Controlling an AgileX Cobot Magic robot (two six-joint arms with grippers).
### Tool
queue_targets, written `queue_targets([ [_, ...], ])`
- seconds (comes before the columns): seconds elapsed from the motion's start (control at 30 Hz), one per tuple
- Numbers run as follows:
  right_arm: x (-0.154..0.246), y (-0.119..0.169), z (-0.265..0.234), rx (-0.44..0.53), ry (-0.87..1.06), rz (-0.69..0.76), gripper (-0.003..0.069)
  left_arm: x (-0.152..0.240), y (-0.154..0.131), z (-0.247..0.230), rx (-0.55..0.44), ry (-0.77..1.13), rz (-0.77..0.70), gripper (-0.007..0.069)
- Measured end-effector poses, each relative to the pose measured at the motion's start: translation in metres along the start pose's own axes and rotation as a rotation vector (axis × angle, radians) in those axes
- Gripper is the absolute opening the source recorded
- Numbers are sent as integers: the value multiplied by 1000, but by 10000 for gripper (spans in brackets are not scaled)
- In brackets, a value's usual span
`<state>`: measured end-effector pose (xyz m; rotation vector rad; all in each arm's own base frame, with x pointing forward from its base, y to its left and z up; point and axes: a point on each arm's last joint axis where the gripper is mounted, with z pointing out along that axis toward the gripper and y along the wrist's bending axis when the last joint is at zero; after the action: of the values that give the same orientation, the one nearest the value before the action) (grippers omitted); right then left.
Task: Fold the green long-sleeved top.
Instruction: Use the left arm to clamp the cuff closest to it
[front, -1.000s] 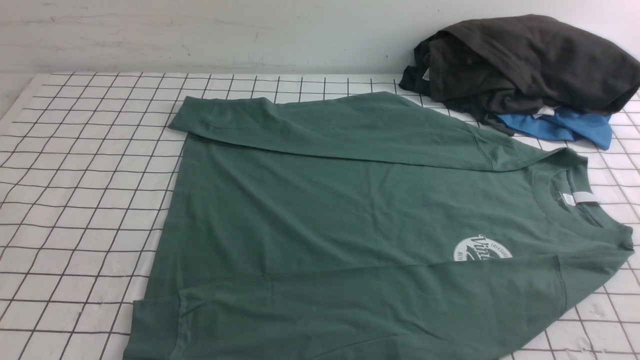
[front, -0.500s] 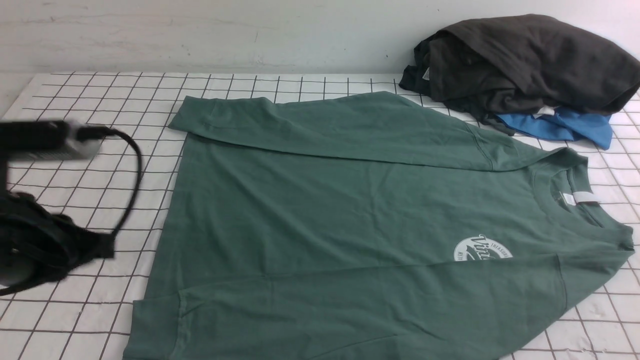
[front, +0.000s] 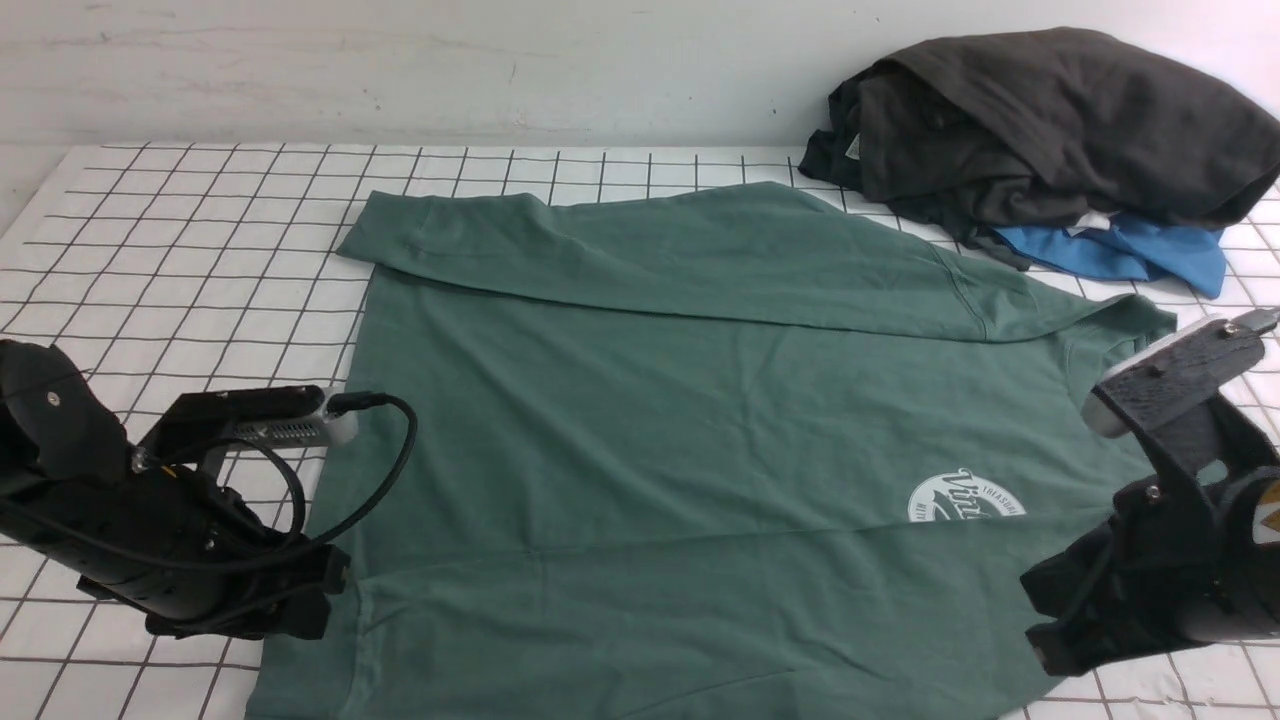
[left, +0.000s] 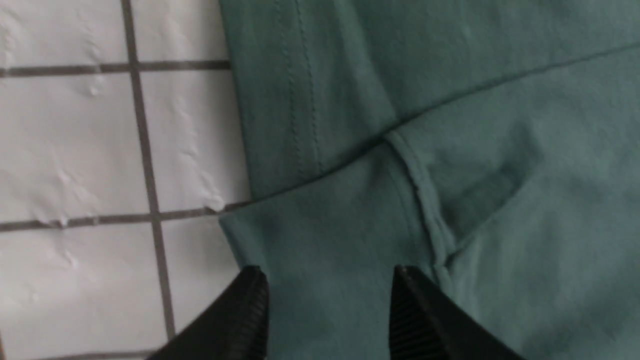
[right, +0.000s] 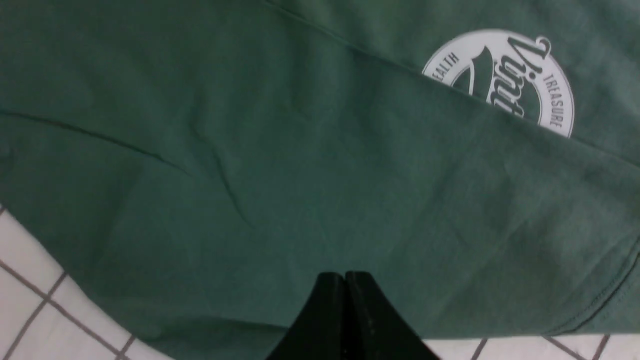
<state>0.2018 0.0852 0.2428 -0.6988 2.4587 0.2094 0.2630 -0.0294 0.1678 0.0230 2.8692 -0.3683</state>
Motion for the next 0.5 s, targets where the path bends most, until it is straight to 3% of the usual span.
queue_targets([
  [0.1, -2, 0, 0, 5, -18, 2, -10, -2, 1, 7, -32, -10, 39, 280],
  [0.17, -2, 0, 0, 3, -21, 8, -10, -3, -3, 13, -60, -7, 91, 184],
  [0.2, -2, 0, 0, 3, -21, 8, -10, -3, -3, 14, -59, -8, 96, 175],
  [0.27, -2, 0, 0, 1, -22, 7, -10, -4, -9, 18, -81, -11, 165, 60],
  [0.37, -2, 0, 0, 1, -23, 8, -10, -3, -15, 19, -88, -9, 214, 9],
  [0.5, -2, 0, 0, 1, -23, 8, -10, -5, -23, 13, -82, -9, 238, -4],
])
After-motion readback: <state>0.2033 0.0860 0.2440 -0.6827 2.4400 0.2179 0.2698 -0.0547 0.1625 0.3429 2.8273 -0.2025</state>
